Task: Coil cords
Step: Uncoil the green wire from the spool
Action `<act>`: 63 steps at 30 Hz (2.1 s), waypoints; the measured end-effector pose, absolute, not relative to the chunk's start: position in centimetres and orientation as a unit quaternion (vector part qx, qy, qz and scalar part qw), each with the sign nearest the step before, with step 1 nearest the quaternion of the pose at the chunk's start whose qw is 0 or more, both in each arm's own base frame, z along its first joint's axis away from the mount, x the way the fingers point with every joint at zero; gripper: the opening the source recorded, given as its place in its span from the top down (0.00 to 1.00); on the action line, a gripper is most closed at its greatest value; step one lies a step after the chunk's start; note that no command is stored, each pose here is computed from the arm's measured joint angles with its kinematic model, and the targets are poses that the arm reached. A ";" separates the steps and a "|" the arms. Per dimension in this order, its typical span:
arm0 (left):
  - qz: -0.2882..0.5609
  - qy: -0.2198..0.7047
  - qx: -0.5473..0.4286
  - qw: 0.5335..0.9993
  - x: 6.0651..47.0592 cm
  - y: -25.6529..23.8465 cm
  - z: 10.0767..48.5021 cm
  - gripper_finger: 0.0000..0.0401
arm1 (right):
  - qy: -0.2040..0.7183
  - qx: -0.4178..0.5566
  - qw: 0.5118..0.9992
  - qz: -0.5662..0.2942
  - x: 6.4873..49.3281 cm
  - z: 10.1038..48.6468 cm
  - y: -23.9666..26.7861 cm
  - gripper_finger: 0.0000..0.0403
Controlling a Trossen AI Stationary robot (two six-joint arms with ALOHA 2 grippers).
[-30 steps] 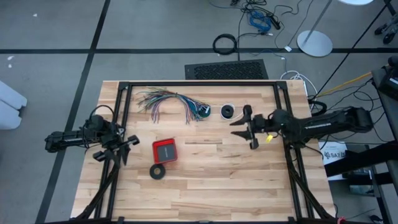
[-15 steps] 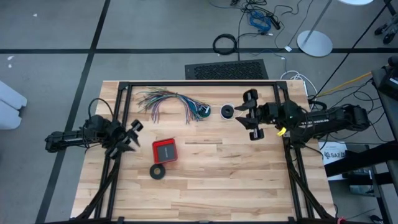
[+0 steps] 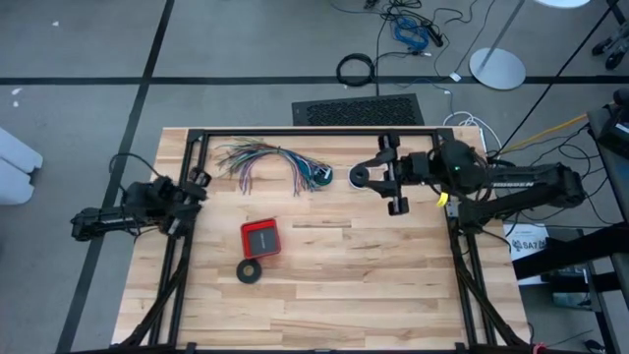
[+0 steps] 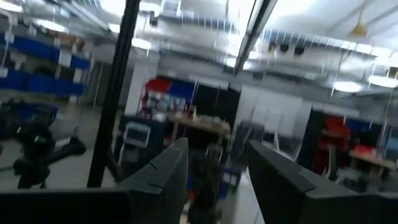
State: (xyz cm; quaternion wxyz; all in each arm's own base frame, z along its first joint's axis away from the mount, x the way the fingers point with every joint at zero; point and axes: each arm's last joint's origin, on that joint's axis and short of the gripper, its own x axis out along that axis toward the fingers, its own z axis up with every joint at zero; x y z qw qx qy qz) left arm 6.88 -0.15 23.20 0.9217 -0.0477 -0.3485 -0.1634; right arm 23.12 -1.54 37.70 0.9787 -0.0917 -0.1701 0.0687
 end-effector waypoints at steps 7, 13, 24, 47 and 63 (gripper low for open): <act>-0.179 -0.349 -0.039 0.919 6.8 -0.3 23.3 0.73 | -0.080 -0.080 0.991 0.071 23.3 38.5 -1.6 0.63; -0.057 -0.264 -0.066 0.960 8.4 0.5 21.6 0.73 | 0.033 -0.075 0.996 0.016 23.0 38.4 -1.9 0.63; 0.026 -0.154 -0.008 0.988 10.8 1.2 22.4 0.73 | 0.204 -0.101 0.972 -0.056 23.0 35.3 -3.0 0.63; 0.064 0.149 0.167 0.973 25.4 2.9 22.0 0.73 | 0.426 -0.138 0.893 -0.054 30.5 24.6 -5.8 0.63; 0.125 0.338 0.304 0.882 34.9 4.6 17.4 0.73 | 0.490 -0.084 0.865 -0.075 30.0 22.1 -6.2 0.63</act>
